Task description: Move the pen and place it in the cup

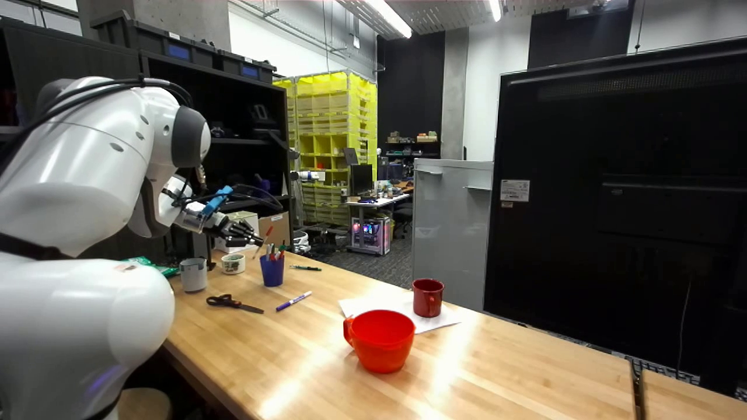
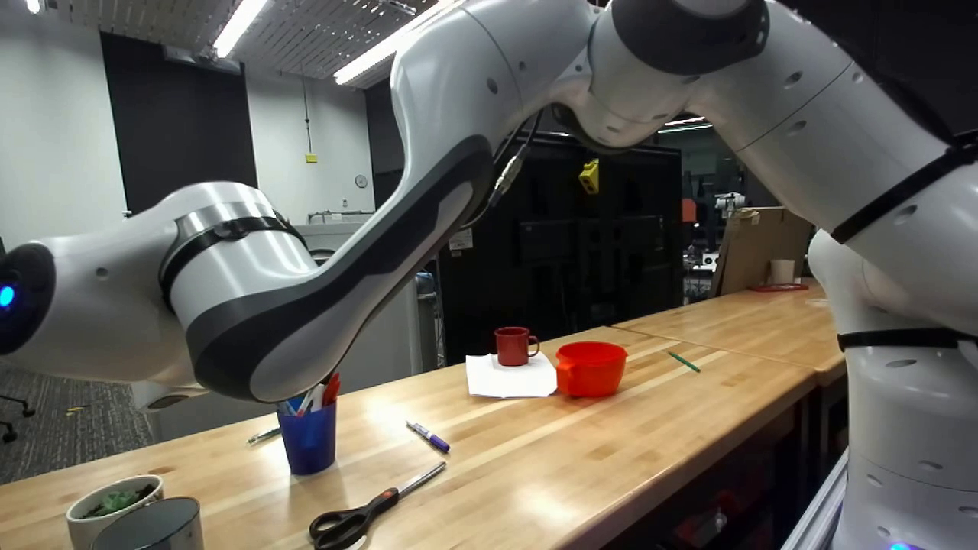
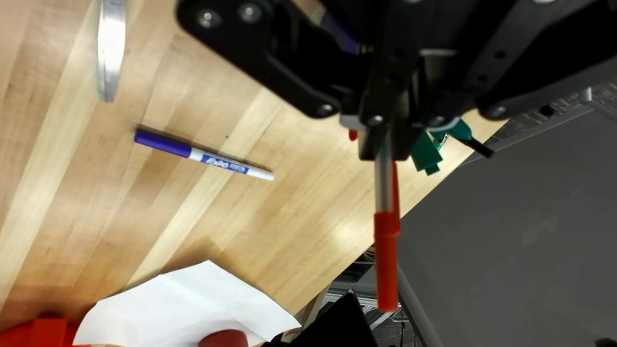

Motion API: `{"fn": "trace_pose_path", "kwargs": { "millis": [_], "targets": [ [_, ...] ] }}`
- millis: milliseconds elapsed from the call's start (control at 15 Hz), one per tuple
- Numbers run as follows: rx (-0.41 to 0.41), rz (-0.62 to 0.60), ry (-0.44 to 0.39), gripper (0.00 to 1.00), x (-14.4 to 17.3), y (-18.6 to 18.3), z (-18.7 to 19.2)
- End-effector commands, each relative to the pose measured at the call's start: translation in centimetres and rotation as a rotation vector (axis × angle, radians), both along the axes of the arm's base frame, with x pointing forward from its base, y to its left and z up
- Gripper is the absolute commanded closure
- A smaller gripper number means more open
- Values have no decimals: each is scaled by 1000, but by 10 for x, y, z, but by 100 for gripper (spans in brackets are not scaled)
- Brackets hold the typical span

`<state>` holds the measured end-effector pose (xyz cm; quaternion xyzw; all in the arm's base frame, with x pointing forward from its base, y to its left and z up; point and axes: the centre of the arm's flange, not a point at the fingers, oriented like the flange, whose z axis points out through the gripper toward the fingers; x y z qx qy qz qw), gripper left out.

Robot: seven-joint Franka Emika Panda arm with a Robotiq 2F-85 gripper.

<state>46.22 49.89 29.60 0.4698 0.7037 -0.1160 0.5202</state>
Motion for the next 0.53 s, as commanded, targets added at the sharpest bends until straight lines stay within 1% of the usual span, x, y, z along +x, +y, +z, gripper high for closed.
{"fn": "trace_pose_path", "kwargs": {
  "millis": [0, 267, 467],
  "targets": [
    [29, -23, -13, 98, 17, -3, 2],
    [38, -45, -22, 98, 36, -13, 2],
    [51, -56, -20, 98, 43, -17, -2]
  ]
}}
